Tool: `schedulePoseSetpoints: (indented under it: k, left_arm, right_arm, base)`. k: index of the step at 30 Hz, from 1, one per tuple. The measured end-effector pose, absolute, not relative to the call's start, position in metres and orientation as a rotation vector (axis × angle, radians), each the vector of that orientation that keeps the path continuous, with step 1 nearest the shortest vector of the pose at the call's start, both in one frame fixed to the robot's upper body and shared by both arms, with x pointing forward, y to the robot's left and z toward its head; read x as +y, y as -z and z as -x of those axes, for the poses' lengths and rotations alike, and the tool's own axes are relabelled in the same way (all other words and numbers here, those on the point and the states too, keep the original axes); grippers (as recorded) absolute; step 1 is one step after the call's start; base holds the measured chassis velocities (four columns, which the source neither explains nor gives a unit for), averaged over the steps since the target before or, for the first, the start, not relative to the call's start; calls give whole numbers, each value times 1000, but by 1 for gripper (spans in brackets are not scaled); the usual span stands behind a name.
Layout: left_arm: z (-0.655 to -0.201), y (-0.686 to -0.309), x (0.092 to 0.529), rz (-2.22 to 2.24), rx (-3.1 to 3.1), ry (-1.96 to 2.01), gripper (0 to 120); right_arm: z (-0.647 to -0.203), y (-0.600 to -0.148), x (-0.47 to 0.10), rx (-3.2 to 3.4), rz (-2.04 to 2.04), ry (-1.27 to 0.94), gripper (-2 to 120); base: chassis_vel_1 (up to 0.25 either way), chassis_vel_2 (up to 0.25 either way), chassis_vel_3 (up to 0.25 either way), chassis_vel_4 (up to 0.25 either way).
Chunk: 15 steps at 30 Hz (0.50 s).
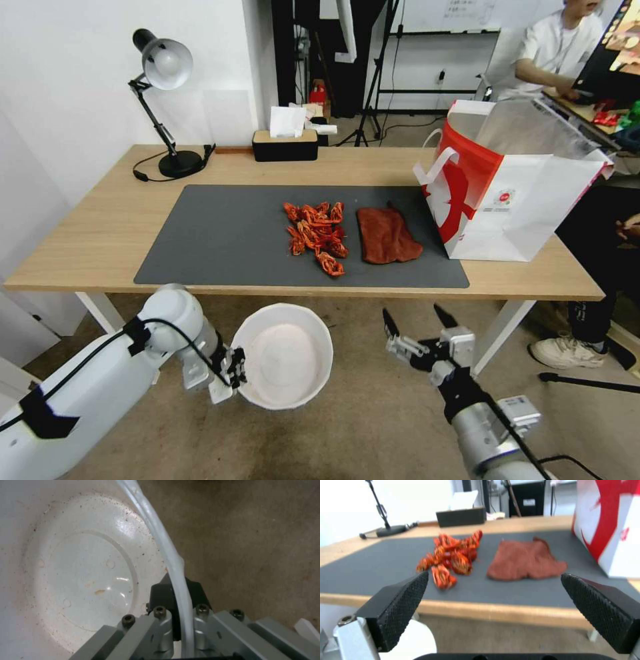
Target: Sweep shrimp from table into container with towel, then put container into takeout bag.
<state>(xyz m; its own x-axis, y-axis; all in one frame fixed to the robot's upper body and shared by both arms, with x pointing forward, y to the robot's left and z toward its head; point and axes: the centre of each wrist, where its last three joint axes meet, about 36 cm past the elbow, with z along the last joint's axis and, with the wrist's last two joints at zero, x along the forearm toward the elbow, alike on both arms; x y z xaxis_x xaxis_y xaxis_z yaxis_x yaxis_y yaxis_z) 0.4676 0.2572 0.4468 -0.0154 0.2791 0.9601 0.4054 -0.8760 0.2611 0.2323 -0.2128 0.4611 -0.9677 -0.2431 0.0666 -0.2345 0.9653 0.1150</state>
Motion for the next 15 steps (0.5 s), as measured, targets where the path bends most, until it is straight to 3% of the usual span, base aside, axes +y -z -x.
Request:
schedulePoseSetpoints:
  k: [9, 11, 15]
  left_arm:
    - [-481, -454, 244, 2133, -799, 2081, 0]
    - [-494, -451, 234, 2154, -816, 2069, 0]
    - [-497, -444, 225, 2178, -807, 2053, 0]
  right_arm:
    - [-262, -451, -223, -3047, -492, 164, 100]
    - [-303, -435, -223, -3061, -492, 201, 100]
    - [-326, -439, -224, -3082, -473, 209, 100]
  base:
    - [0, 0, 0, 0]
    - [0, 0, 0, 0]
    - [0, 0, 0, 0]
